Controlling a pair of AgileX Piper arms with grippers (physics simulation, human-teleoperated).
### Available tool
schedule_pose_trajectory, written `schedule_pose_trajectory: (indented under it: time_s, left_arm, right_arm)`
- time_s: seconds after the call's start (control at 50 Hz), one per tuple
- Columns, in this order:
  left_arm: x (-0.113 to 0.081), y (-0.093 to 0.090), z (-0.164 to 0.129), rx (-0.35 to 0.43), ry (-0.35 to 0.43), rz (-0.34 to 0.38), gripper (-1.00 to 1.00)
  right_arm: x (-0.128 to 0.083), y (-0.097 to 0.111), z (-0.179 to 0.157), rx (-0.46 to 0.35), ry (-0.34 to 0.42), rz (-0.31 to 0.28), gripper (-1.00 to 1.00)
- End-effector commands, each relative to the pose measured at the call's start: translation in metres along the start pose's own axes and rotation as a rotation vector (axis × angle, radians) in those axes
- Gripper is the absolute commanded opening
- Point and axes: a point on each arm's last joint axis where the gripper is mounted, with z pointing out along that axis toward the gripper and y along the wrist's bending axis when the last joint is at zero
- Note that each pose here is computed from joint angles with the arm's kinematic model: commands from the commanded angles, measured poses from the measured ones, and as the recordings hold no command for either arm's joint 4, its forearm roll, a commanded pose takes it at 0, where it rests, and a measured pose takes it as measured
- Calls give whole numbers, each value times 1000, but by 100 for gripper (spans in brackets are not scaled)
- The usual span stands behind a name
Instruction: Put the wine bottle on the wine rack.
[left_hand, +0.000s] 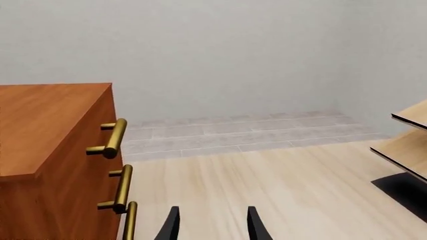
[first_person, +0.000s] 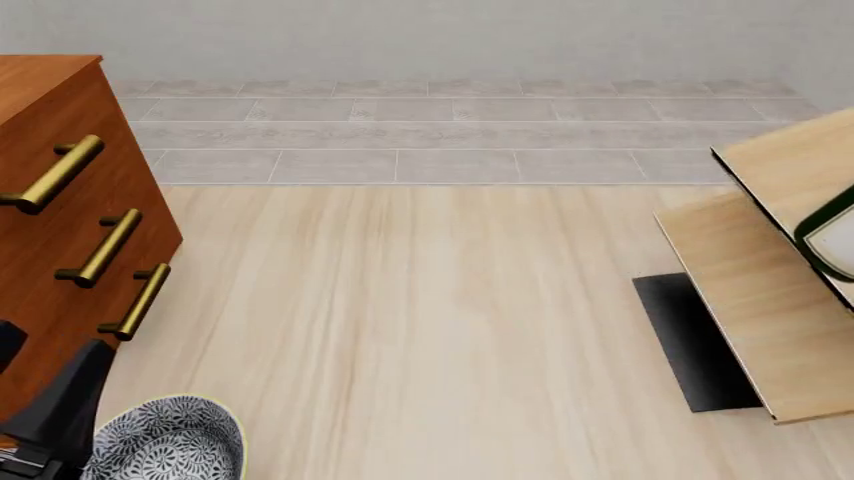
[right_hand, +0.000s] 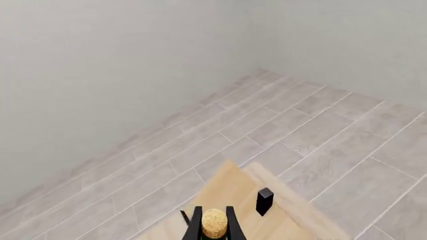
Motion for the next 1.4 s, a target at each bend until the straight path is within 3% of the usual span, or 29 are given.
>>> schedule_pose_trajectory:
  time_s: [0.02, 0.94, 1.4]
  left_arm:
    - [-1, 0, 0, -4, 3, -2, 100]
    - [4, 1, 1, -15, 7, -8, 100]
    - [8, 1, 1, -21, 13, -12, 100]
  right_arm:
    - [4, -5, 7, 19, -8, 21, -100]
    - [35, -32, 41, 112, 30, 22, -100]
    - [59, -62, 74, 205, 66, 9, -100]
